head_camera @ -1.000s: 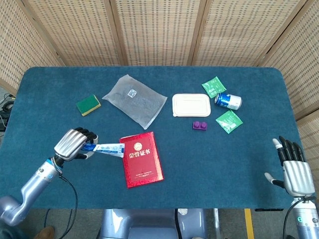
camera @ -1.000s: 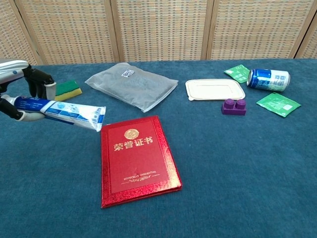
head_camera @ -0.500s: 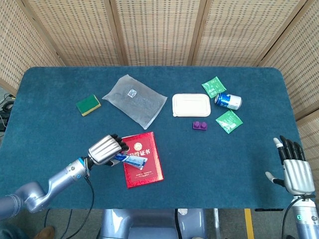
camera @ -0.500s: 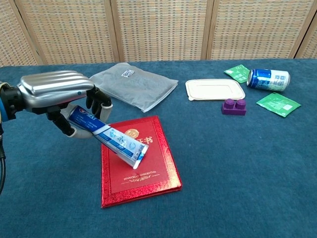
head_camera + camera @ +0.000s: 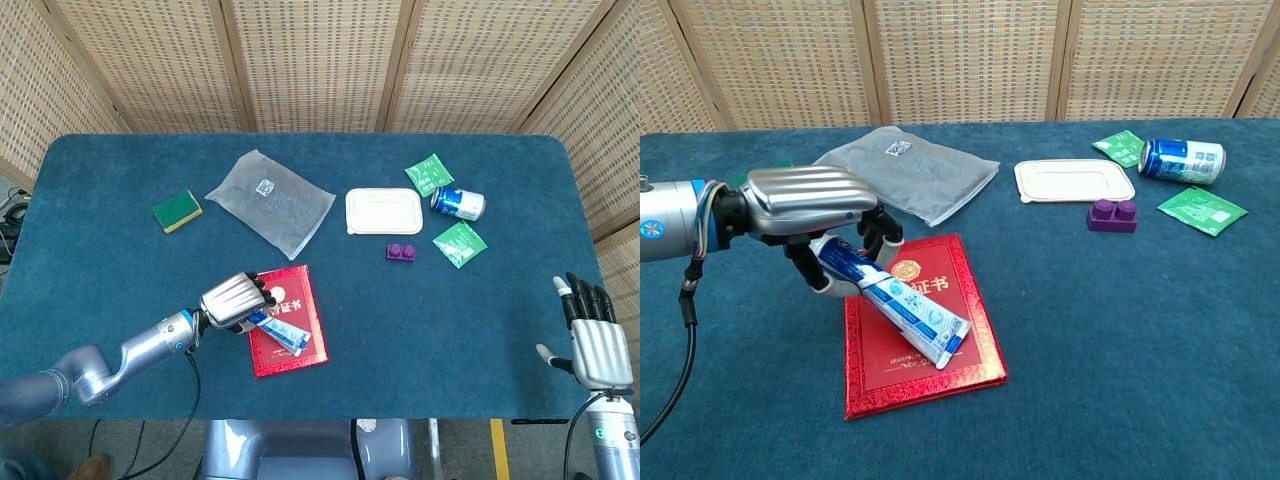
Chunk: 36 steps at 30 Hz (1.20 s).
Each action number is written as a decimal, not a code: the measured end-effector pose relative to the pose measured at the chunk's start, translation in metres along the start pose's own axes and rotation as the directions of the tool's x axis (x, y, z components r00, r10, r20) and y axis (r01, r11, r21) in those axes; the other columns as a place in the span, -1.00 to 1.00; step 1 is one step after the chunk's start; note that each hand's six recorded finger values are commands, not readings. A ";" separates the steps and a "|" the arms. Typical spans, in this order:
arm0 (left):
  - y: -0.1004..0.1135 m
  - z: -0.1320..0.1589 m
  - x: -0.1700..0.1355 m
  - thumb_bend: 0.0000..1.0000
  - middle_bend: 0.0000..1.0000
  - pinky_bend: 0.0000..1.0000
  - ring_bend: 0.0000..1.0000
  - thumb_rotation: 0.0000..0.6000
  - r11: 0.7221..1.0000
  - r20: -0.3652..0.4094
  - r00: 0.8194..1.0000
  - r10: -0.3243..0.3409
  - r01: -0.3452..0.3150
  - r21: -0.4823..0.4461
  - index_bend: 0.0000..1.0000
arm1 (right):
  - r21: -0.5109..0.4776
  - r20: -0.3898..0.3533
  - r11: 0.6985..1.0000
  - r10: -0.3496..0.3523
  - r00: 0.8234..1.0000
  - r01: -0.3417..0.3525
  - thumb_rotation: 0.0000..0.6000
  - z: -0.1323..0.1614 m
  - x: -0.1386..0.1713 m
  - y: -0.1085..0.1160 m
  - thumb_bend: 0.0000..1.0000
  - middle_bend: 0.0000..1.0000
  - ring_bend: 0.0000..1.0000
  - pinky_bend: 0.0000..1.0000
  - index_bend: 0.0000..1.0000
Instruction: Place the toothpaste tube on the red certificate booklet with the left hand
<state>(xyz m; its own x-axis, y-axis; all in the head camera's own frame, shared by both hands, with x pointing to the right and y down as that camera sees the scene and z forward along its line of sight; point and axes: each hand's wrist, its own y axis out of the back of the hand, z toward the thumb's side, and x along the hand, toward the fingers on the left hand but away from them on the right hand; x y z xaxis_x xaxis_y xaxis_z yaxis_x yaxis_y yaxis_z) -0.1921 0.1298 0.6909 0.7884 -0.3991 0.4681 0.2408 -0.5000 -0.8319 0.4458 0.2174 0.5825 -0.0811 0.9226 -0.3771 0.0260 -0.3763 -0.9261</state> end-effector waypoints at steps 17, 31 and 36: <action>0.003 0.004 0.030 -1.00 -1.00 -1.00 -1.00 1.00 0.983 0.039 0.998 0.044 -0.050 0.177 -1.00 | -0.016 0.013 1.000 0.001 1.000 -0.001 1.00 -0.005 -0.001 0.002 -1.00 -1.00 -1.00 -1.00 -1.00; 0.084 -0.065 -0.092 -1.00 -1.00 -1.00 -1.00 1.00 0.966 -0.364 0.895 0.257 -0.252 0.061 -1.00 | -0.041 -0.018 0.999 -0.005 1.000 0.004 1.00 0.002 0.003 0.007 -1.00 -1.00 -1.00 -1.00 -1.00; 0.081 -0.089 -0.176 -1.00 -1.00 -1.00 -1.00 1.00 0.945 -0.613 0.741 0.274 -0.325 0.031 -1.00 | -0.052 -0.038 0.999 -0.010 0.999 0.008 1.00 0.007 0.004 0.010 -1.00 -1.00 -1.00 -1.00 -1.00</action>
<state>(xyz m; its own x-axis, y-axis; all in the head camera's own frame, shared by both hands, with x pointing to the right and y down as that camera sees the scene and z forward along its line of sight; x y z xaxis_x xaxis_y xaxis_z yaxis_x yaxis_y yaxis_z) -0.3618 0.0912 0.5678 0.3032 -0.9040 0.3013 -0.0112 -0.3196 -0.9475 0.4387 0.2170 0.5714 -0.0429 0.9287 -0.3682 0.0775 -0.3644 -0.9280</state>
